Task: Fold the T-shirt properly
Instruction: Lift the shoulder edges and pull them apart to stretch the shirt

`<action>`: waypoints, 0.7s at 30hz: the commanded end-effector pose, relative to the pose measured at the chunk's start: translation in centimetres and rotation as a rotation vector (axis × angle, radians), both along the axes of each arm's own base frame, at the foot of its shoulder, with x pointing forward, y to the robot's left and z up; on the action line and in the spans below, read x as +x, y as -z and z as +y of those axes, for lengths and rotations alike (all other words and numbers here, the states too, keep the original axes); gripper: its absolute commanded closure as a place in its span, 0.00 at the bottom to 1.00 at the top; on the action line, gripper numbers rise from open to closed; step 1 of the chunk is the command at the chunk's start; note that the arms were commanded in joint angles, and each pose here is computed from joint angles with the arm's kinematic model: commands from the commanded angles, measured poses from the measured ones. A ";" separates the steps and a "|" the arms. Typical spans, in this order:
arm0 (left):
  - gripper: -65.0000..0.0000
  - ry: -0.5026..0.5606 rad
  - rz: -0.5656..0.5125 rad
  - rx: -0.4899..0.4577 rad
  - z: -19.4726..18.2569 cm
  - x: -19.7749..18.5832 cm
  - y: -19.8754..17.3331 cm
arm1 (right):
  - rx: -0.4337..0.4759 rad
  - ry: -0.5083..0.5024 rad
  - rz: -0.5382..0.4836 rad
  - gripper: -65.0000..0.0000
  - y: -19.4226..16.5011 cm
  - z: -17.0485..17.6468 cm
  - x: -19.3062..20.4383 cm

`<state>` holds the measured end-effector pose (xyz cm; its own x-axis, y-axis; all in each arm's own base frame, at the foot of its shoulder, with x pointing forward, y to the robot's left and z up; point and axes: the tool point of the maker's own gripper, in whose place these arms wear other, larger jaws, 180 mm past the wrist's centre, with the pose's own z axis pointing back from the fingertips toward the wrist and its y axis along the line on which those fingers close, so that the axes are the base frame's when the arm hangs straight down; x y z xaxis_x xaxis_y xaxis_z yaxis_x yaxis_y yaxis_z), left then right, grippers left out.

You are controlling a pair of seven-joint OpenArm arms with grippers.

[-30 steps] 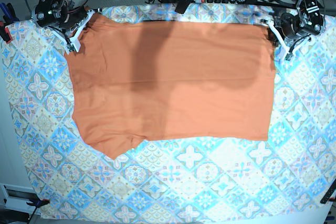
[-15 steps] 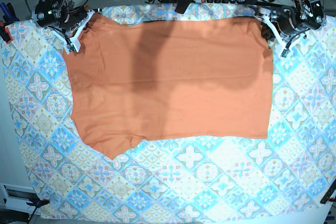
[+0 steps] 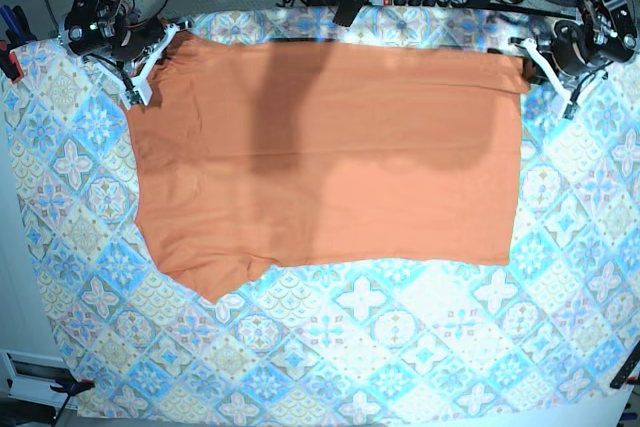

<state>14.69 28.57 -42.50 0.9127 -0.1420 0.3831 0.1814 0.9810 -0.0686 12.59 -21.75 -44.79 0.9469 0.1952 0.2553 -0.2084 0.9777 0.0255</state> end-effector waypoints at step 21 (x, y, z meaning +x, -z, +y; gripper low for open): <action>1.00 -0.035 0.037 0.045 2.2 2.9 0.4 | -0.212 -0.146 -0.082 1.00 -1.5 -0.5 3.2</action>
